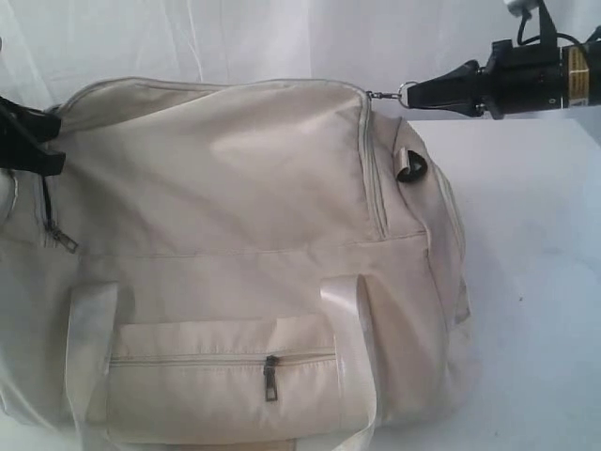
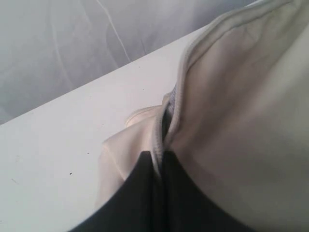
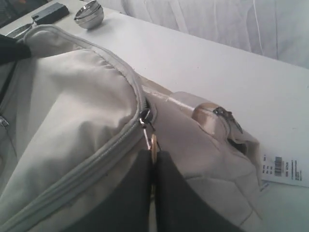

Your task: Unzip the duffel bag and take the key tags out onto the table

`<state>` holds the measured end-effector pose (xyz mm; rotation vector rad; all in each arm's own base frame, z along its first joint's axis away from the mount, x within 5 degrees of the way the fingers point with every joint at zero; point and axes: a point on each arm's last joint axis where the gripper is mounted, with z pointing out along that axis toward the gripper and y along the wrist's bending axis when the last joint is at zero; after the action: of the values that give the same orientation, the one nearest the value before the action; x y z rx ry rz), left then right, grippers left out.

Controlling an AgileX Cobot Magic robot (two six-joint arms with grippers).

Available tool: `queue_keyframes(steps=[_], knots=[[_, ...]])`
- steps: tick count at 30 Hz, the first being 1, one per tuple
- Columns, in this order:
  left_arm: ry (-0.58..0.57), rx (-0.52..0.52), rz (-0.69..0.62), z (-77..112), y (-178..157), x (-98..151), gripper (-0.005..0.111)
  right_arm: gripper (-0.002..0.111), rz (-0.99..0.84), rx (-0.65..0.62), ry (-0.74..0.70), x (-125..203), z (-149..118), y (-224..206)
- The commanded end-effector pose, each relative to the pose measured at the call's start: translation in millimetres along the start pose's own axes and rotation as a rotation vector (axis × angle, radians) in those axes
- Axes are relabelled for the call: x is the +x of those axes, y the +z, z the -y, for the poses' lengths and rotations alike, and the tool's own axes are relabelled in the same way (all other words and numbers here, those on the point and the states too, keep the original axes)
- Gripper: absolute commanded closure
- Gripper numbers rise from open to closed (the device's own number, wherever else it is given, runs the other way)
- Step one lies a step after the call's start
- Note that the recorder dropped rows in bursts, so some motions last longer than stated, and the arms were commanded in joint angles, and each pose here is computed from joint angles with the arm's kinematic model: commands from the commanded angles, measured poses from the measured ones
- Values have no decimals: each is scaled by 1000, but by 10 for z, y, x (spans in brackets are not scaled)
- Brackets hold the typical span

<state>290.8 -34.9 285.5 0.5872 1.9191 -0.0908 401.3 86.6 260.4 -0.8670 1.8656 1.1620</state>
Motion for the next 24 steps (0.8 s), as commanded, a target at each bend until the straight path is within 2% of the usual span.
queue_keyframes(steps=[1, 9, 24], knots=[[-8, -98, -10, -109, -51, 0, 107, 108, 5, -2, 62, 47, -77, -75], [-10, -98, -10, -109, -51, 0, 107, 108, -25, -14, 120, 293, -260, -104], [-12, -92, -9, -103, -50, -1, 107, 108, -49, -25, 133, 605, -839, -271]])
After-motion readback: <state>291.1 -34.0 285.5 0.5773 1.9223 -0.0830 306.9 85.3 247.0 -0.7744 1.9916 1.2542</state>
